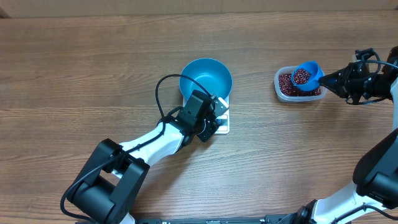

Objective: Scoop item into bowl and weigh 150g on scale

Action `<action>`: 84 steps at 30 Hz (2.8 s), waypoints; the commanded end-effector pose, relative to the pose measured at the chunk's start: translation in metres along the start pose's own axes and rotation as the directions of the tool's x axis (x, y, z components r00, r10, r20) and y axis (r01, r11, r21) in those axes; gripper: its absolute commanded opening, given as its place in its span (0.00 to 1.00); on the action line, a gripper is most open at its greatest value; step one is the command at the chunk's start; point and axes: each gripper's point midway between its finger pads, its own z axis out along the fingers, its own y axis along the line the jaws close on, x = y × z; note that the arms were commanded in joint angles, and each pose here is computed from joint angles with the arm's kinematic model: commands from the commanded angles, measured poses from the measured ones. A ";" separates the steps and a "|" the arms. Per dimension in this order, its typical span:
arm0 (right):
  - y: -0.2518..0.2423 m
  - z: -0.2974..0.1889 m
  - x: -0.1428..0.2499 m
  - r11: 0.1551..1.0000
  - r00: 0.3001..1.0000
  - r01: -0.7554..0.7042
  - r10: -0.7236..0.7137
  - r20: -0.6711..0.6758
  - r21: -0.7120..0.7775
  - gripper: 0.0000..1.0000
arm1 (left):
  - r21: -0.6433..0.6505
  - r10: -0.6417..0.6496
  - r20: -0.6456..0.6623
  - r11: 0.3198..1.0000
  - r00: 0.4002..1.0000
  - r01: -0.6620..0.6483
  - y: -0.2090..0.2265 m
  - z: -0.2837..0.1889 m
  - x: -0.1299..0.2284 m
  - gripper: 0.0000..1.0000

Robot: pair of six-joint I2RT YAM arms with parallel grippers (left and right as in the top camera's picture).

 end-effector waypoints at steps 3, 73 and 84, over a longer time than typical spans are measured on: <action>0.003 -0.003 -0.005 1.000 1.000 0.017 -0.017 0.013 -0.008 0.04 | 0.021 0.016 -0.043 1.000 0.999 -0.015 -0.006 0.008 0.014 0.04; 0.000 -0.003 -0.003 1.000 1.000 0.030 -0.031 0.008 0.007 0.04 | 0.017 0.011 0.020 1.000 1.000 -0.011 -0.007 -0.032 -0.012 0.04; 0.000 -0.003 -0.006 0.999 0.999 0.040 -0.041 0.018 0.007 0.04 | 0.111 -0.003 0.046 0.994 0.999 -0.002 -0.030 -0.093 -0.018 0.04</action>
